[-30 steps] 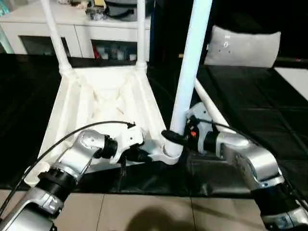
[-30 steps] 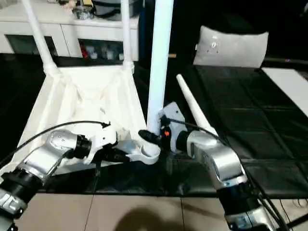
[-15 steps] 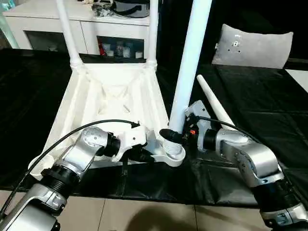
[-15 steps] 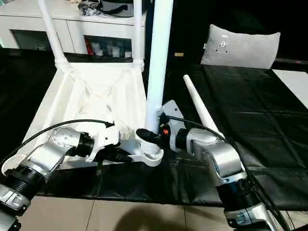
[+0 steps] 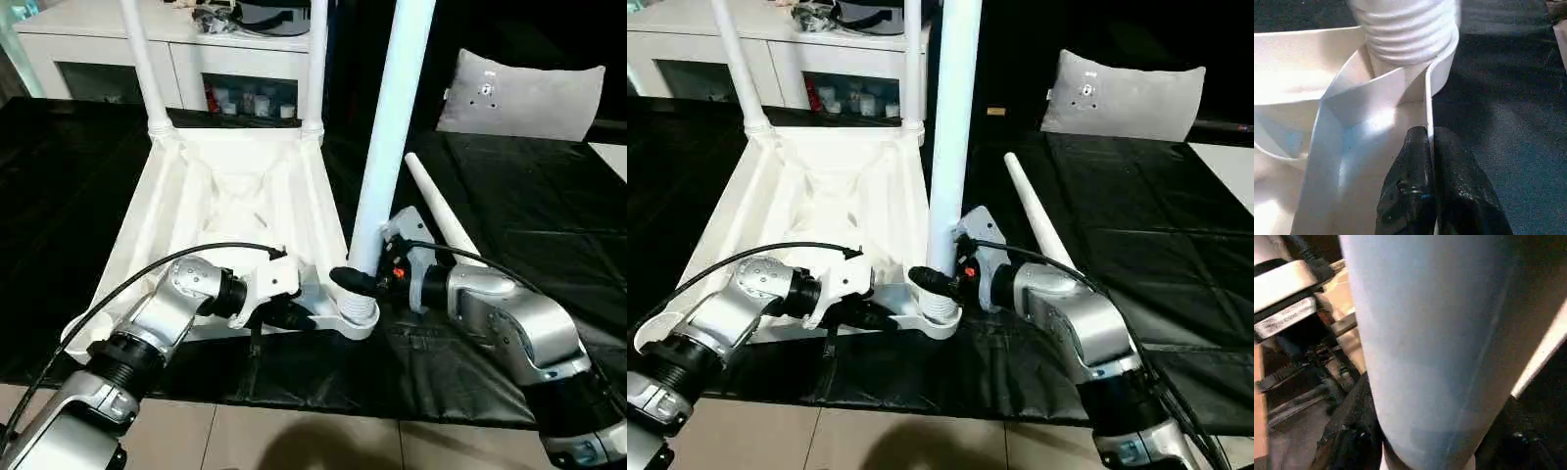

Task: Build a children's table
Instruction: Insert table leg to table base

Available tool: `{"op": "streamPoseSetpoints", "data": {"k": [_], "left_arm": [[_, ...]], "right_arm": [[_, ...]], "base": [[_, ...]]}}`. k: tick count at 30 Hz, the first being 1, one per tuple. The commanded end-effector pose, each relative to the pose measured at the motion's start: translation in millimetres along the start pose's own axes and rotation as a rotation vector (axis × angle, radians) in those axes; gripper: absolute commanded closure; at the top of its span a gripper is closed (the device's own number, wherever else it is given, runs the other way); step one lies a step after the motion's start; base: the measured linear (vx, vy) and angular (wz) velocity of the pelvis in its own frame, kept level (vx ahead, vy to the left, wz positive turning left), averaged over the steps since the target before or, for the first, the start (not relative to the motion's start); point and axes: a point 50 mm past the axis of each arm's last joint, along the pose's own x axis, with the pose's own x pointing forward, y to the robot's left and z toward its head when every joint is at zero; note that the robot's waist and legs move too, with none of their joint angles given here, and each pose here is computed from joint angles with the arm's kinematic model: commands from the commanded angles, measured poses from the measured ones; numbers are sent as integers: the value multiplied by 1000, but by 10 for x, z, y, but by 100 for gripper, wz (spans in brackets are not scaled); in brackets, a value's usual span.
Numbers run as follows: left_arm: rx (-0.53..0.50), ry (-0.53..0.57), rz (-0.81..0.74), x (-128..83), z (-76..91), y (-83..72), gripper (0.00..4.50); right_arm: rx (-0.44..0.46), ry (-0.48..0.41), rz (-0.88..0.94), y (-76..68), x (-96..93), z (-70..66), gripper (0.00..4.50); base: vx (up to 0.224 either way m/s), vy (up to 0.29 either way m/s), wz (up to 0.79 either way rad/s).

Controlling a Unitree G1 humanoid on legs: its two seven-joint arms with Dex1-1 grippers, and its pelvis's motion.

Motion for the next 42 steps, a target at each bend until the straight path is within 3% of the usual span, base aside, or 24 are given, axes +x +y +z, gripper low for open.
{"op": "streamPoseSetpoints", "data": {"k": [1,9,19,27,30,37,41,42], "left_arm": [[27,11,19,-18,37,57,450],[29,19,20,-26,24,69,450],[49,7,-2,-6,83,82,450],[56,5,6,-22,100,101,450],[40,-5,22,-25,96,110,450],[3,-35,51,-18,87,125,450],[4,-30,51,-10,79,122,450],[6,-27,50,-5,77,120,450]], "right_arm": [[34,57,-9,-12,-13,-117,260],[45,52,-16,-13,-56,-107,260],[78,58,-65,-104,-7,-214,260],[141,-19,-56,-97,-25,-228,260],[207,-59,-81,-112,-67,-323,260],[255,-74,-122,-62,-120,-551,260],[225,-62,-146,-30,-138,-622,260],[175,-36,-163,-21,-144,-659,260]], "base": [[0,0,0],[0,0,0],[0,0,0],[0,0,0],[0,0,0],[0,0,0],[0,0,0],[0,0,0]]}}
